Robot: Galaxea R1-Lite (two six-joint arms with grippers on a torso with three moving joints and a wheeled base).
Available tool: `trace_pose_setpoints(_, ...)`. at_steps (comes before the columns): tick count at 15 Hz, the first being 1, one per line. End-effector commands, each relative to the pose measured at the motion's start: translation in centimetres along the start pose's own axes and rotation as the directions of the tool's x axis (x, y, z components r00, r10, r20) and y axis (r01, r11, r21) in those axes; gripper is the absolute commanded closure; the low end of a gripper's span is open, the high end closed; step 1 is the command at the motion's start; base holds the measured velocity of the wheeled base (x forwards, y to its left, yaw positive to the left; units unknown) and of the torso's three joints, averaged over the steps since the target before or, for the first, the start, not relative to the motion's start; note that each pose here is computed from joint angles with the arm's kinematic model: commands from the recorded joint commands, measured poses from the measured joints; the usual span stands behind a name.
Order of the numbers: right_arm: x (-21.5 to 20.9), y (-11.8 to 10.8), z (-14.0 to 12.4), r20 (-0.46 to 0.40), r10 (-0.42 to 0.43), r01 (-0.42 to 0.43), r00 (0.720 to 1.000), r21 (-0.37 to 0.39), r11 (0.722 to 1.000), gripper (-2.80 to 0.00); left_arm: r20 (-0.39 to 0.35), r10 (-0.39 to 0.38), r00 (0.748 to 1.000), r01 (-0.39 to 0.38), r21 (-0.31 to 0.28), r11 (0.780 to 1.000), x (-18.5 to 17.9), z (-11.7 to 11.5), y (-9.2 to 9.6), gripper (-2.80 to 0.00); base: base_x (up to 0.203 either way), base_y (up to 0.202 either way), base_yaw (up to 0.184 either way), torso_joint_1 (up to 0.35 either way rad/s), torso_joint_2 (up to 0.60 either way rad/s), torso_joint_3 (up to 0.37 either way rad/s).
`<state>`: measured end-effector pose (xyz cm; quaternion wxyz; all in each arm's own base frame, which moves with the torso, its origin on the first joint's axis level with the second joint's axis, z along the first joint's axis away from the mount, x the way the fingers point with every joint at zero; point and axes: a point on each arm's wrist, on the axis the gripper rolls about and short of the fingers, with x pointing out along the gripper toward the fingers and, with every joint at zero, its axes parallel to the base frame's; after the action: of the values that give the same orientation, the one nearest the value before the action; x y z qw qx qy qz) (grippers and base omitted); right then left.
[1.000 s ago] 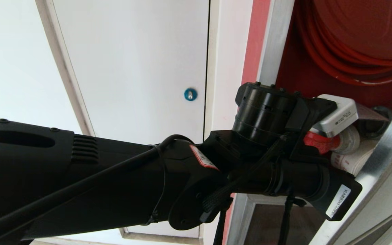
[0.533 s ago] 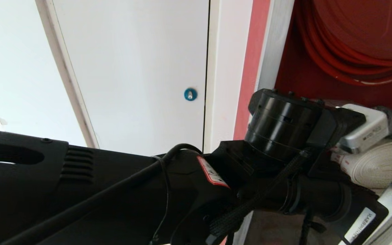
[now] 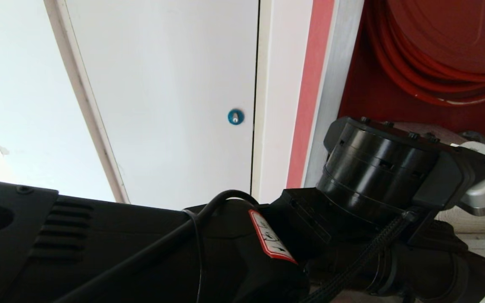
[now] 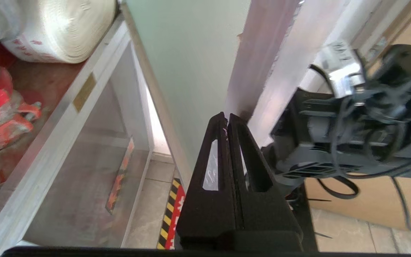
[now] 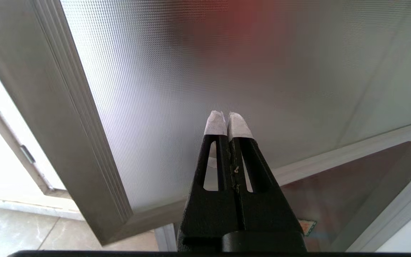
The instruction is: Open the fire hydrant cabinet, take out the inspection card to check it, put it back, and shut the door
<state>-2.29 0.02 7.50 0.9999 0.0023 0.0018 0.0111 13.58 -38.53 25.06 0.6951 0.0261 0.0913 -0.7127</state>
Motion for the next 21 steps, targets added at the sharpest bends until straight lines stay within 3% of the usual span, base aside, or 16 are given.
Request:
trace_pose_setpoints(1,0.0,0.0,0.0,-0.001,0.001,-0.001,1.0,0.0,1.0,0.0,0.006,-0.01,1.0,0.01,0.002,1.0,-0.1,0.3,-0.4,0.0,0.0,0.0,0.0,0.0,0.0,0.0)
trace_pose_setpoints(15,0.0,0.0,0.0,0.0,0.001,-0.001,1.0,0.0,1.0,0.0,0.018,-0.047,0.999,0.047,0.013,0.999,-0.4,1.1,-2.4,0.0,0.0,0.0,0.0,0.0,0.0,0.0)
trace_pose_setpoints(18,0.0,0.0,0.0,-0.001,0.001,-0.001,1.0,0.0,1.0,0.0,0.007,0.027,1.0,-0.027,-0.004,1.0,-1.6,0.6,-0.3,0.0,0.0,0.0,0.0,0.0,0.0,0.0)
trace_pose_setpoints(21,0.0,0.0,0.0,0.0,0.001,-0.001,1.0,0.0,1.0,0.0,-0.018,0.165,0.986,-0.165,-0.042,0.985,-4.7,-0.3,4.2,0.0,0.0,0.0,0.0,0.0,0.0,0.0)
